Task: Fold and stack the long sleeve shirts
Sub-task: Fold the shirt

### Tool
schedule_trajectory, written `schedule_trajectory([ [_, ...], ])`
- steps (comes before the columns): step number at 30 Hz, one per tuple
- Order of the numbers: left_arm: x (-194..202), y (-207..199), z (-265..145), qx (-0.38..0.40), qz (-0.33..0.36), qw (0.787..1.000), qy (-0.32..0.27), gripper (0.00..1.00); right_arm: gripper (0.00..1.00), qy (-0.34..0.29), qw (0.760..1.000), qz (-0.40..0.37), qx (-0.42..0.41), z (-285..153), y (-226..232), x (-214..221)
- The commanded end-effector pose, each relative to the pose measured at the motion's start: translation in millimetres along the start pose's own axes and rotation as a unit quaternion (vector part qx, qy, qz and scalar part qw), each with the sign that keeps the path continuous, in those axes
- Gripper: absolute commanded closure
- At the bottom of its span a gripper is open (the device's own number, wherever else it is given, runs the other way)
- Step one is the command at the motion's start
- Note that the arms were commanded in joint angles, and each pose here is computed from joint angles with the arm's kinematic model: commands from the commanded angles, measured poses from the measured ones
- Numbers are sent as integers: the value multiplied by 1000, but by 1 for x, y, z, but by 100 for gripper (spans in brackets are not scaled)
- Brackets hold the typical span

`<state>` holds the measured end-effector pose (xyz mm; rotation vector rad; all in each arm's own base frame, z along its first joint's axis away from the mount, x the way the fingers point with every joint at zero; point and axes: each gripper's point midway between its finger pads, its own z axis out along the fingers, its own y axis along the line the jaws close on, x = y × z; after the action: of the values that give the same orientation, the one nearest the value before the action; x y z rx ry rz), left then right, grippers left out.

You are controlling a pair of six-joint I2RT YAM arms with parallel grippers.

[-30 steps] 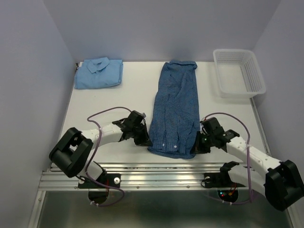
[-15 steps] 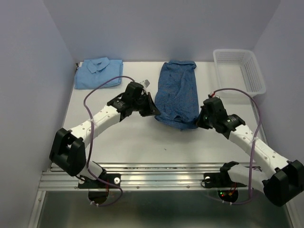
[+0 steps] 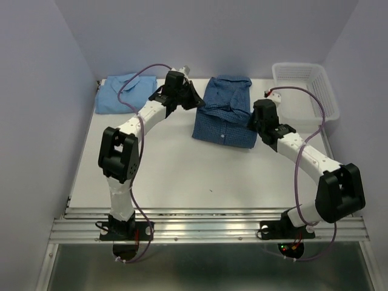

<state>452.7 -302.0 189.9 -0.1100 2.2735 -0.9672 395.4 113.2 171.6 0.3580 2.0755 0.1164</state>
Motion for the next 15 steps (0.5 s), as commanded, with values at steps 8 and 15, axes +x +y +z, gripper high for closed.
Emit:
schedule_trajectory([
  [8,-40,1,32,-6,54,998,-10,100,97,0,1000,13,-27,76,4,-24],
  [15,-50,30,56,-36,50,998,-30,97,87,0,999,13,-45,115,11,-16],
])
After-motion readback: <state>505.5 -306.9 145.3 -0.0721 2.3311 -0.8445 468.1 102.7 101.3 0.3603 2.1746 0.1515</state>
